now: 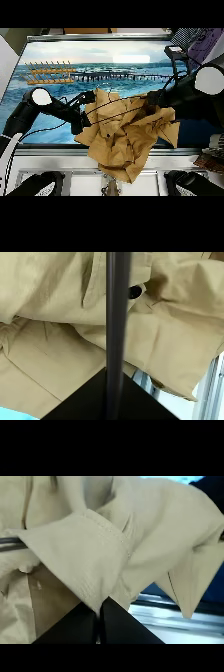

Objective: Fold the clothes and pants, and hang the long-sleeved shirts on hangers.

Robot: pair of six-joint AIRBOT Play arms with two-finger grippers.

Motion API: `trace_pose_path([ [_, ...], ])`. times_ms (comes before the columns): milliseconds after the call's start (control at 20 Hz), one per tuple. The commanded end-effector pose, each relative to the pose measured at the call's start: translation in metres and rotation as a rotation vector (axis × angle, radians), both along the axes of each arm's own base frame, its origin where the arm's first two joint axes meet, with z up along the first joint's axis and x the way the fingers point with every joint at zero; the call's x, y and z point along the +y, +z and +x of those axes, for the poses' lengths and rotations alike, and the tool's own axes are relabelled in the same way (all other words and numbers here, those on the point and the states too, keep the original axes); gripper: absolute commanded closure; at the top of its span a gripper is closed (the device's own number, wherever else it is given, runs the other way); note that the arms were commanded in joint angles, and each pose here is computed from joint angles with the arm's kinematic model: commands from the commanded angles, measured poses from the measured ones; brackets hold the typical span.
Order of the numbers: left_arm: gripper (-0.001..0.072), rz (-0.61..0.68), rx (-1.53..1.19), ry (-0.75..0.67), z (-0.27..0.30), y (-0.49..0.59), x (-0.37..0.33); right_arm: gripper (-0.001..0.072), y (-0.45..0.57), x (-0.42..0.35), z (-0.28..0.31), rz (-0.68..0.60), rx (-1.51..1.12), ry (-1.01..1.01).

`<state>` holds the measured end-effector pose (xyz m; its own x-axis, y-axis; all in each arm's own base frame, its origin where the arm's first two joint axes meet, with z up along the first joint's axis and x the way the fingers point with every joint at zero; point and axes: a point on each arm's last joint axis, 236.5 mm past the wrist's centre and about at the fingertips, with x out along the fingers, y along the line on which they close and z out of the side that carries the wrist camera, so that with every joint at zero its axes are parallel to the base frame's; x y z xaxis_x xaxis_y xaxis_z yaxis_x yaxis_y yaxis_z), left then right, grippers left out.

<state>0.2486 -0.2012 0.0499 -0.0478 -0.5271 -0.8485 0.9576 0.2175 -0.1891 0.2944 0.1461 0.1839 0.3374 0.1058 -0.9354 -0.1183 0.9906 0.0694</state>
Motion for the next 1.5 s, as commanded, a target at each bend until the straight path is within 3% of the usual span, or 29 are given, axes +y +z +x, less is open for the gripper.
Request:
trace_pose_path([
  [0,0.0695,-0.004,-0.036,-0.06,0.0,0.0,0.0,0.0698,0.015,0.016,0.01,0.02,-0.049,0.048],
  [550,0.0695,0.003,-0.014,-0.138,-0.014,0.0,0.003,0.0698,0.029,0.134,-0.015,0.069,-0.112,0.352],
  [850,0.0695,-0.098,0.048,-0.046,-0.008,0.014,0.012,0.0698,0.031,0.166,-0.036,0.115,-0.125,0.406],
  [1450,0.0694,-0.085,0.064,-0.118,-0.02,0.013,0.018,0.0697,0.033,0.197,-0.043,0.182,-0.147,0.456],
])
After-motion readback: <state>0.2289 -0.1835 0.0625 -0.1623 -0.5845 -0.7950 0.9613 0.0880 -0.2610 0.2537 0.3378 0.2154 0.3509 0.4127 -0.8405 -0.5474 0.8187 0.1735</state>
